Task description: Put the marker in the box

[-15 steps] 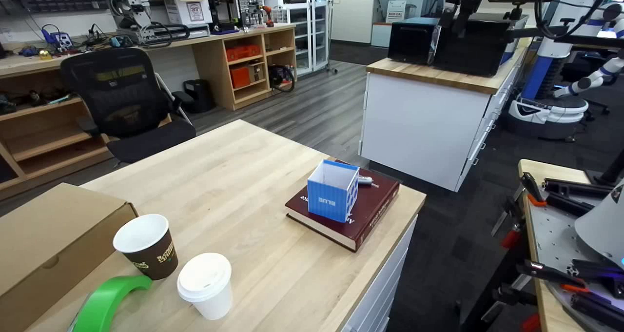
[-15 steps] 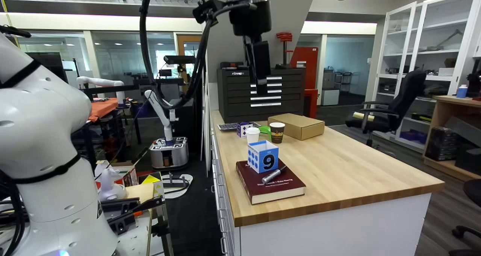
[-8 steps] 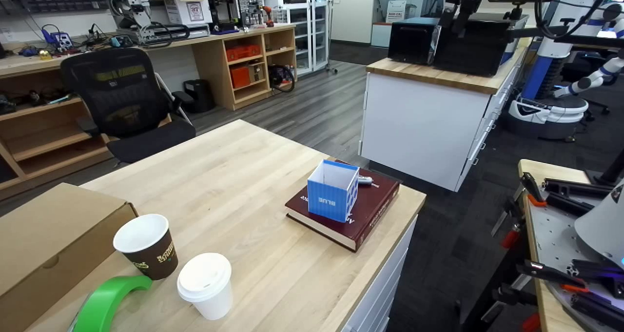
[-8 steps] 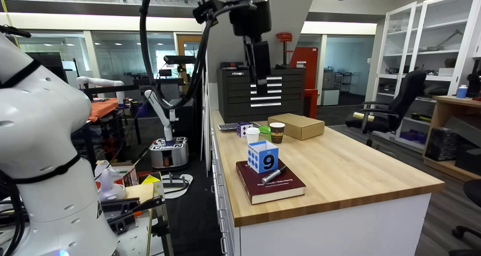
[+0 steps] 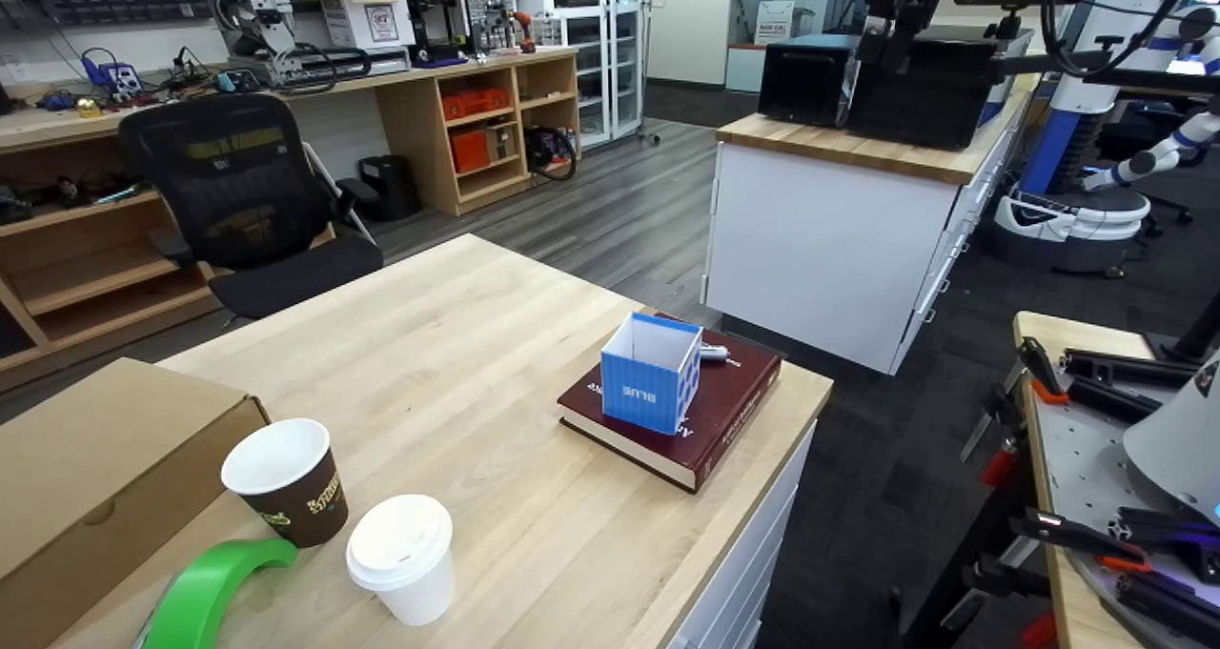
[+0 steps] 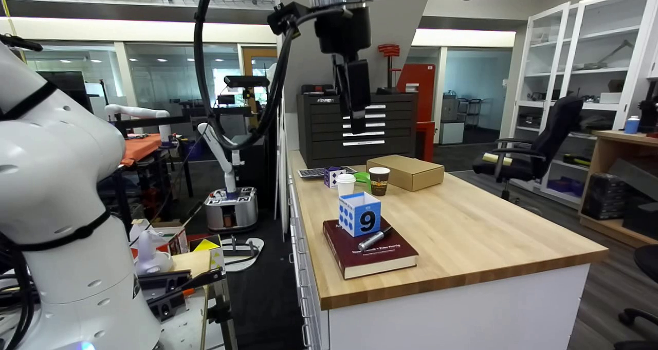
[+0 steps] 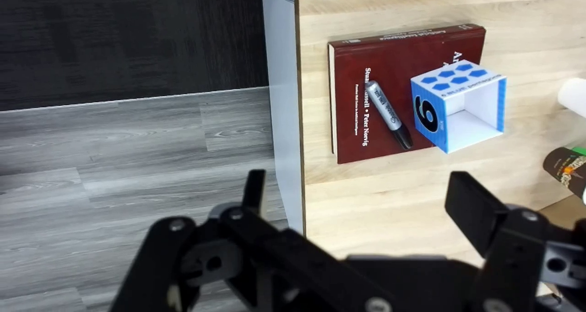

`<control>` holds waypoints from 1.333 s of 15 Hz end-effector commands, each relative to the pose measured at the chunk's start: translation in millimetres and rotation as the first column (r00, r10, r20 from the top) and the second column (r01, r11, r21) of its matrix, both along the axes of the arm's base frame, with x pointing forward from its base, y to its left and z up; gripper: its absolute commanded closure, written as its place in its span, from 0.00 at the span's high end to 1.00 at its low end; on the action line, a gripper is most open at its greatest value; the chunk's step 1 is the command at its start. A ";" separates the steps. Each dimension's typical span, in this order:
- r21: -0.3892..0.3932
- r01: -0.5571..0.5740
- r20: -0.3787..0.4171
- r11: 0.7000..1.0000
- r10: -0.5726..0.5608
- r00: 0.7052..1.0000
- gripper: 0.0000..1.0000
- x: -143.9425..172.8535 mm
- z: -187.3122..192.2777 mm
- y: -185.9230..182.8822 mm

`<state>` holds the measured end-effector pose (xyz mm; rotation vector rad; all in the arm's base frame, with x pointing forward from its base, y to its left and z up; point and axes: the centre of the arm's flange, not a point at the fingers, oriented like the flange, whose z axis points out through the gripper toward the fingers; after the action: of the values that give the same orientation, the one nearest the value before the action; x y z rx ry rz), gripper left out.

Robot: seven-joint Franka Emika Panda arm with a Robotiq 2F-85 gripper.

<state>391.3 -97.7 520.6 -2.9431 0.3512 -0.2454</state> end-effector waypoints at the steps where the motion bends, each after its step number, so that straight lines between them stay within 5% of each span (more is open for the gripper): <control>1: -0.081 -0.043 -0.030 0.996 0.040 0.999 1.00 14.4 -15.3 7.6; 11: -0.224 -0.231 -0.116 0.947 0.209 0.971 1.00 73.1 -86.4 57.1; 20: -0.273 -0.401 -0.177 0.874 0.365 0.914 1.00 85.9 -115.7 110.7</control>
<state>467.9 2.0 405.2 -3.2404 -0.2032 -0.0466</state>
